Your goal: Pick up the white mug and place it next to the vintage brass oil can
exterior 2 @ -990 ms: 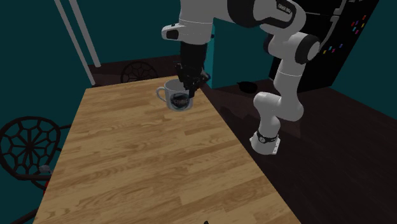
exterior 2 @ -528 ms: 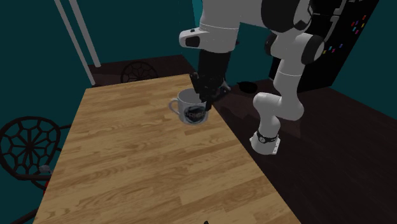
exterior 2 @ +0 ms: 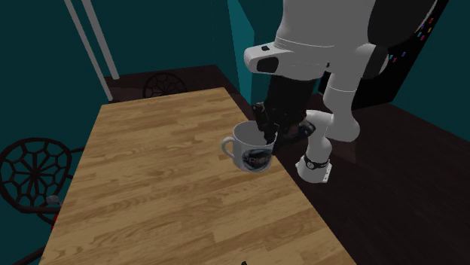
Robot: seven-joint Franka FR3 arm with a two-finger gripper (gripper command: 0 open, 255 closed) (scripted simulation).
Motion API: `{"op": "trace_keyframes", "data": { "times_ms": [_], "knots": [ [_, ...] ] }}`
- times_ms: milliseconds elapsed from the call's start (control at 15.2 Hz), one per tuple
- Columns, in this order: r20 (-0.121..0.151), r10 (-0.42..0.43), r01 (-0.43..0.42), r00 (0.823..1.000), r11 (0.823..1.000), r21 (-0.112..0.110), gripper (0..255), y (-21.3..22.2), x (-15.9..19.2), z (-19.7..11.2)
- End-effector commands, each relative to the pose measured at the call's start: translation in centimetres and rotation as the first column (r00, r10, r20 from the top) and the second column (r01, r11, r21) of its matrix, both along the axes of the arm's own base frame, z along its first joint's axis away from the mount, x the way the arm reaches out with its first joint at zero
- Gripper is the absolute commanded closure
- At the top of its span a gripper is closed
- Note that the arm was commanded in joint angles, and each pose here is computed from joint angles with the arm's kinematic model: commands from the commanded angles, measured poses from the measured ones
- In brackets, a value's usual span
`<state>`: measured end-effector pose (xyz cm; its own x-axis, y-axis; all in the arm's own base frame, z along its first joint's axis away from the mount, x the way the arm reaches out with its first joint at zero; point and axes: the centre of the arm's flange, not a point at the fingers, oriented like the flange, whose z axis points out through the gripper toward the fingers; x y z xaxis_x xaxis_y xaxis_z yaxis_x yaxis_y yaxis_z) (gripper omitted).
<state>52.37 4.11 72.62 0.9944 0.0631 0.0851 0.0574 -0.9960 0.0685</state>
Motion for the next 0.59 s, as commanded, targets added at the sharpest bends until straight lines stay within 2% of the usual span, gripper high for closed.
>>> {"op": "trace_keyframes", "data": {
  "times_ms": [0,528],
  "knots": [
    [0.0,-0.001,0.001,1.0,1.0,0.0,255,2.9,0.5,0.0],
    [0.0,-0.001,0.001,1.0,1.0,0.0,255,13.3,2.5,0.1]
  ]
}}
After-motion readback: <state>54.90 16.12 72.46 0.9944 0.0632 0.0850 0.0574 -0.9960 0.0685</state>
